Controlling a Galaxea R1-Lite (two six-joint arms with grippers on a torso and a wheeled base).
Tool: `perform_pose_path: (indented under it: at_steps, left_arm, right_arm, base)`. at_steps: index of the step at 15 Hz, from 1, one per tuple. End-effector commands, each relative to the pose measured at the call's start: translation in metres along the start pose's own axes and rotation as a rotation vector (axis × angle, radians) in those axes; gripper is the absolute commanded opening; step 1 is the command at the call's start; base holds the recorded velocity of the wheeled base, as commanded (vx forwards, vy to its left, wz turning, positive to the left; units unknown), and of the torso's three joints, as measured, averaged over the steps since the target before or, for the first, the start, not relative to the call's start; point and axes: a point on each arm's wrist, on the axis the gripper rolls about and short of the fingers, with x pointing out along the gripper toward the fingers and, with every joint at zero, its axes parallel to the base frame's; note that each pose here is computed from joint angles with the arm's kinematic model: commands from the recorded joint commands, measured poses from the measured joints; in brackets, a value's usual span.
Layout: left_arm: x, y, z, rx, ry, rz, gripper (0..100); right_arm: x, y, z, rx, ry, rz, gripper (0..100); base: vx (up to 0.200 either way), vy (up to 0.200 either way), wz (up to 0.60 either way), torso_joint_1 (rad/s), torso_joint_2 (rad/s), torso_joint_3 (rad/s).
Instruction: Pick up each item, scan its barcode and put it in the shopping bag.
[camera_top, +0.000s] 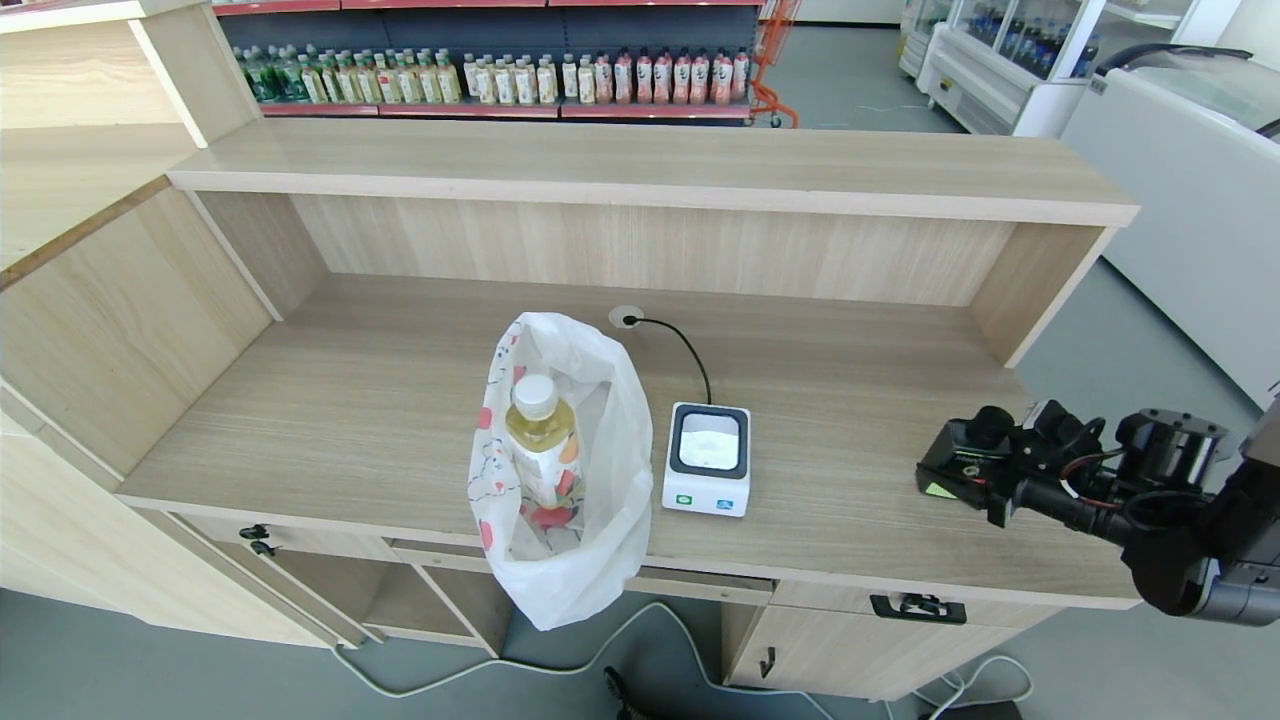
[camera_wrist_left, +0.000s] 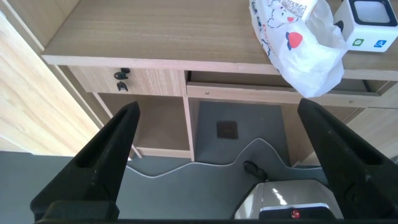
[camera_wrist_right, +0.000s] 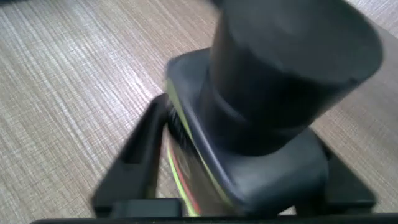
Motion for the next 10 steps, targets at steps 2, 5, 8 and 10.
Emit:
perform_pose_path:
  at_steps: [2, 5, 8, 10]
  left_arm:
    - [0.0, 0.0, 0.0, 0.0, 0.002, 0.0, 100]
    - [0.0, 0.0, 0.0, 0.0, 0.002, 0.0, 100]
    - [0.0, 0.0, 0.0, 0.0, 0.002, 0.0, 100]
    - [0.0, 0.0, 0.0, 0.0, 0.002, 0.0, 100]
  right_arm:
    - [0.005, 0.0, -0.001, -0.006, -0.004, 0.005, 0]
    - [0.004, -0.002, 0.003, -0.017, -0.013, -0.001, 0]
    - [-0.018, -0.007, 0.044, -0.082, -0.054, -0.04, 0]
    - [-0.066, -0.008, 0.08, -0.166, -0.039, -0.126, 0]
  base:
    - [0.0, 0.0, 0.0, 0.0, 0.0, 0.0]
    - [0.0, 0.0, 0.0, 0.0, 0.0, 0.0]
    - [0.0, 0.0, 0.0, 0.0, 0.0, 0.0]
    - [0.0, 0.0, 0.0, 0.0, 0.0, 0.0]
